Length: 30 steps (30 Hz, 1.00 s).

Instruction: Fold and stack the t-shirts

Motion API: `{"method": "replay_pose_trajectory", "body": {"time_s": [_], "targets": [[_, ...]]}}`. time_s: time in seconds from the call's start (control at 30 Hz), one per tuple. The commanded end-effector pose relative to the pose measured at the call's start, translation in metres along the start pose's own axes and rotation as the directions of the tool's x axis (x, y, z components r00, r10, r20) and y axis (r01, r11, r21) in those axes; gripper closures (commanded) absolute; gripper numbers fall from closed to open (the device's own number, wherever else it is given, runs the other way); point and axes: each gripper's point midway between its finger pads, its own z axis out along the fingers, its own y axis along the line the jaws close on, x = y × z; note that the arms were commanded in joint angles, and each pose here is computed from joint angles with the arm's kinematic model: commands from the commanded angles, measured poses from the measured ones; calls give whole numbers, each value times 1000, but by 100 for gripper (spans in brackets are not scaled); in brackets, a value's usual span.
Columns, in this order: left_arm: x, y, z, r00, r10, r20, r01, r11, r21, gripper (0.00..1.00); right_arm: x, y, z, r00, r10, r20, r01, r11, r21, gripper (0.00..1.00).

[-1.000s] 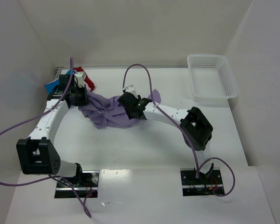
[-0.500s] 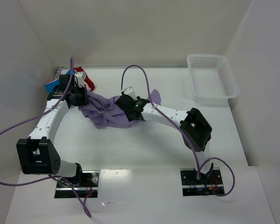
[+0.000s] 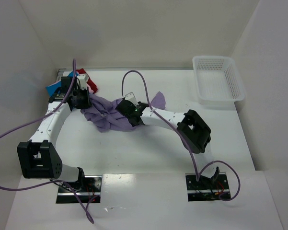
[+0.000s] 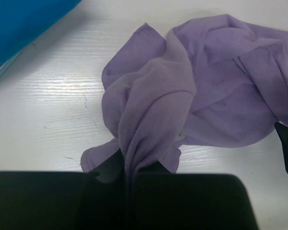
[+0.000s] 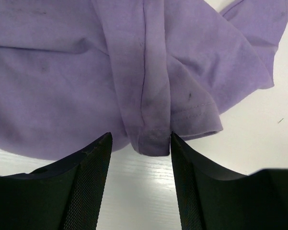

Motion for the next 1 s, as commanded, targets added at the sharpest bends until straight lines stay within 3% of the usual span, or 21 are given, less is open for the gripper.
{"method": "replay_pose_trajectory", "body": {"time_s": [0.0,0.1,0.47,0.5,0.6,0.8,0.97], "targets": [[-4,-3,3,1000,24,15,-25,999,25,99,-14,-3,1,999,-5,49,2,998,63,42],[-4,-3,3,1000,24,15,-25,999,25,99,-15,-5,1,999,-5,53,1,997,75,45],[-6,-3,4,999,26,24,-27,999,25,96,-19,-7,6,997,-1,74,-7,994,109,71],[-6,-3,4,999,26,24,-27,999,25,96,-19,-7,6,997,-1,74,-7,994,109,82],[-6,-3,4,999,26,24,-27,999,25,98,-21,-7,7,996,13,85,-23,993,114,99],[-10,-3,2,999,37,33,-38,999,25,100,-54,-15,-16,982,79,171,-98,989,106,100],[-31,-6,-11,994,46,94,-48,999,19,100,-133,-79,-71,907,244,343,-274,961,41,100]]}}
